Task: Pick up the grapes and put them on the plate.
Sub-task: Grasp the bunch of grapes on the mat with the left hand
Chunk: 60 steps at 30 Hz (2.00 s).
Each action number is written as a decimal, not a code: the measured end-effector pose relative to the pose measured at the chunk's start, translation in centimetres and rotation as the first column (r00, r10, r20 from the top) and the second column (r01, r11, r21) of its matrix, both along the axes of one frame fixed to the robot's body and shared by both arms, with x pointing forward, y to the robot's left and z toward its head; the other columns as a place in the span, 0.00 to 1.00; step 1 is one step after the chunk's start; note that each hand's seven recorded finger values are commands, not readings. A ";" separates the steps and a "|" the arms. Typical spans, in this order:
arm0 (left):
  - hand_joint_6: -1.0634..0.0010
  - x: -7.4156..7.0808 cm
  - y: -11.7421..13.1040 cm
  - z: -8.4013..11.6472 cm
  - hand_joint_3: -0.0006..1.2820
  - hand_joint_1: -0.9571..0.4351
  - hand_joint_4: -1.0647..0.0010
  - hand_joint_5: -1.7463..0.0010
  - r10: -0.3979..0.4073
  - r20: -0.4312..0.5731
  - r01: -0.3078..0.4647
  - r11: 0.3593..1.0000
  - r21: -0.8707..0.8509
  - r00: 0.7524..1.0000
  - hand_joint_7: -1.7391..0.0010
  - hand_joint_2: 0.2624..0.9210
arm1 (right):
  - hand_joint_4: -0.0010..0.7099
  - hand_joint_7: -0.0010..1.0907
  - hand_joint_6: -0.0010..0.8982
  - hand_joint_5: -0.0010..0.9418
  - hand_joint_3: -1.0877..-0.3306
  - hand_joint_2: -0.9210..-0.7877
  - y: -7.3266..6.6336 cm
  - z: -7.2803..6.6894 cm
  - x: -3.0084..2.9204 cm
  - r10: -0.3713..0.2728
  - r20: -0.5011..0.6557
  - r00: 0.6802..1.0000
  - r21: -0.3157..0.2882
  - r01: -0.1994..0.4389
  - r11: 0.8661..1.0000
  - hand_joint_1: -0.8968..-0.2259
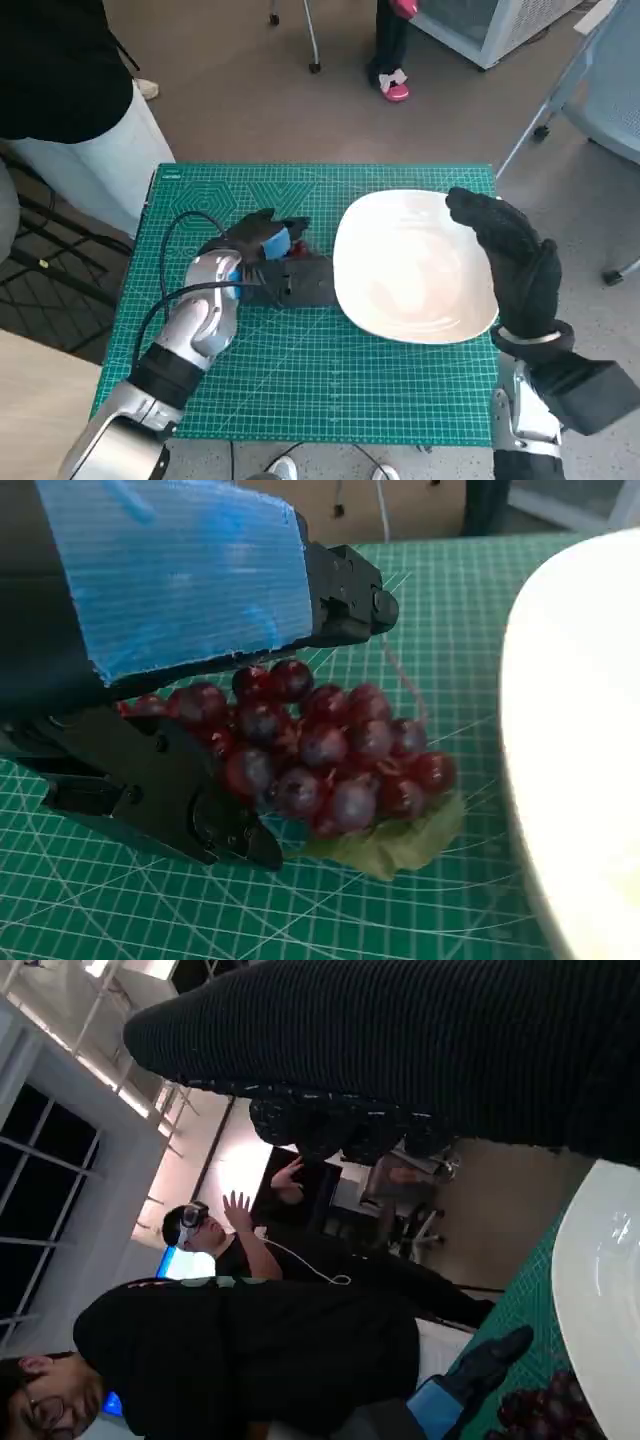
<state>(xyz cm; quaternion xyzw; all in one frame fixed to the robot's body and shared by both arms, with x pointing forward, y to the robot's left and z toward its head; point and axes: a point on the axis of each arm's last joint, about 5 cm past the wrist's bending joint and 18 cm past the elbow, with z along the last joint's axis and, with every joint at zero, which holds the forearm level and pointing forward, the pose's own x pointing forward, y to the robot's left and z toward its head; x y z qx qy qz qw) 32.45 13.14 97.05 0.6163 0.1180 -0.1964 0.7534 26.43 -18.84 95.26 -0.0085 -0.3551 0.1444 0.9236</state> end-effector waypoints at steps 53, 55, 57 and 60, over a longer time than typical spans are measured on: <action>0.47 2.4 -1.0 -2.1 0.15 0.83 0.52 0.26 0.025 0.008 -0.026 0.995 0.098 1.000 0.69 0.99 | 0.53 0.43 0.02 0.00 0.27 0.00 0.1 -0.4 -0.03 0.005 -0.026 1.000 0.013 -0.005 1.000 0.41; 0.50 2.4 -1.1 -2.2 0.16 0.76 0.52 0.21 0.006 0.043 -0.011 0.992 0.125 0.999 0.50 0.99 | 0.53 0.43 0.02 0.00 0.27 0.00 0.1 -0.4 -0.03 0.005 -0.026 1.000 0.014 -0.005 1.000 0.41; 0.52 2.3 -1.2 -2.3 0.16 0.72 0.52 0.18 -0.011 0.068 0.001 0.990 0.144 0.998 0.40 1.00 | 0.53 0.43 0.02 0.00 0.27 0.00 0.1 -0.4 -0.03 0.005 -0.026 1.000 0.014 -0.005 1.000 0.41; 0.53 2.3 -1.3 -2.4 0.17 0.70 0.53 0.18 -0.025 0.086 0.011 0.988 0.157 0.996 0.32 1.00 | 0.53 0.43 0.02 0.00 0.27 0.00 0.1 -0.3 -0.03 0.005 -0.026 1.000 0.014 -0.005 1.000 0.41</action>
